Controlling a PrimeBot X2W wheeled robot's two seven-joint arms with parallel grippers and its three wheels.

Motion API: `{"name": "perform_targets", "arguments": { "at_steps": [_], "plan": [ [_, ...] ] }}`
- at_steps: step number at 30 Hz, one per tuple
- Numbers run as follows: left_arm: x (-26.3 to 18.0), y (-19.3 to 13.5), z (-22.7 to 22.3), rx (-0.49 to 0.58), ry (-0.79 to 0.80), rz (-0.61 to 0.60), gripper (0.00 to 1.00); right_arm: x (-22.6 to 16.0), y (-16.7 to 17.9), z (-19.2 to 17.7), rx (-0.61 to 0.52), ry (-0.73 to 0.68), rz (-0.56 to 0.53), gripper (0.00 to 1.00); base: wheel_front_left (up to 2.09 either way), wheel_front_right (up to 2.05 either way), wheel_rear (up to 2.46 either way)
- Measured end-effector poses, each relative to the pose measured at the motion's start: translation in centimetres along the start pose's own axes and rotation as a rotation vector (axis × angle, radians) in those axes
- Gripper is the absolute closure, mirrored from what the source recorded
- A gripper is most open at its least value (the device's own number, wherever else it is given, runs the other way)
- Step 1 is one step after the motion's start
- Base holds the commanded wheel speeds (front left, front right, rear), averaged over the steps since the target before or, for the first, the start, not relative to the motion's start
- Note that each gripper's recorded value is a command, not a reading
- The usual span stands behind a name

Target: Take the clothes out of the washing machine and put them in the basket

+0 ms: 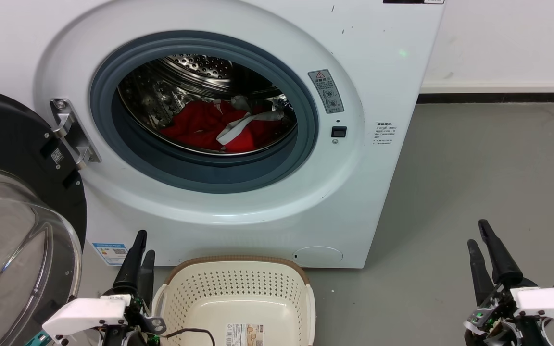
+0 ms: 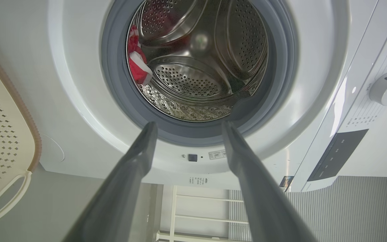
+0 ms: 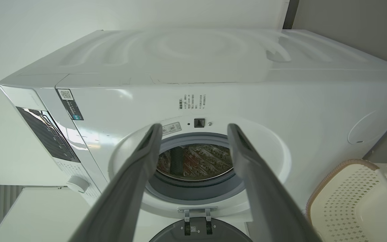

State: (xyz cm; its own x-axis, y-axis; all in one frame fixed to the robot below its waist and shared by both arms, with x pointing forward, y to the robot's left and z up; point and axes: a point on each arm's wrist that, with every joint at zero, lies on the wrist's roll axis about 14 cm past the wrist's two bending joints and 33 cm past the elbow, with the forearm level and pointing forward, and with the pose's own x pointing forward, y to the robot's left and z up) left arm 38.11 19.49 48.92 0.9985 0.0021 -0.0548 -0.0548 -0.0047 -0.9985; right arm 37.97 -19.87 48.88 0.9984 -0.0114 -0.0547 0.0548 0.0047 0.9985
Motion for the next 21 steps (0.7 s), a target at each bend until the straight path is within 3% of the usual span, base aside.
{"name": "perform_targets", "arguments": {
  "at_steps": [9,21],
  "plan": [
    [0.2,-0.9,-0.1,0.093,-0.016,-0.023,0.0,0.1,0.7,0.0,-0.123,-0.019,0.017,0.0,0.0,0.0,0.0],
    [0.7,-3.0,-0.9,0.348,-0.017,-0.087,0.0,0.2,2.2,0.1,-0.427,-0.037,0.058,0.0,0.0,0.0,0.0]
  ]
}}
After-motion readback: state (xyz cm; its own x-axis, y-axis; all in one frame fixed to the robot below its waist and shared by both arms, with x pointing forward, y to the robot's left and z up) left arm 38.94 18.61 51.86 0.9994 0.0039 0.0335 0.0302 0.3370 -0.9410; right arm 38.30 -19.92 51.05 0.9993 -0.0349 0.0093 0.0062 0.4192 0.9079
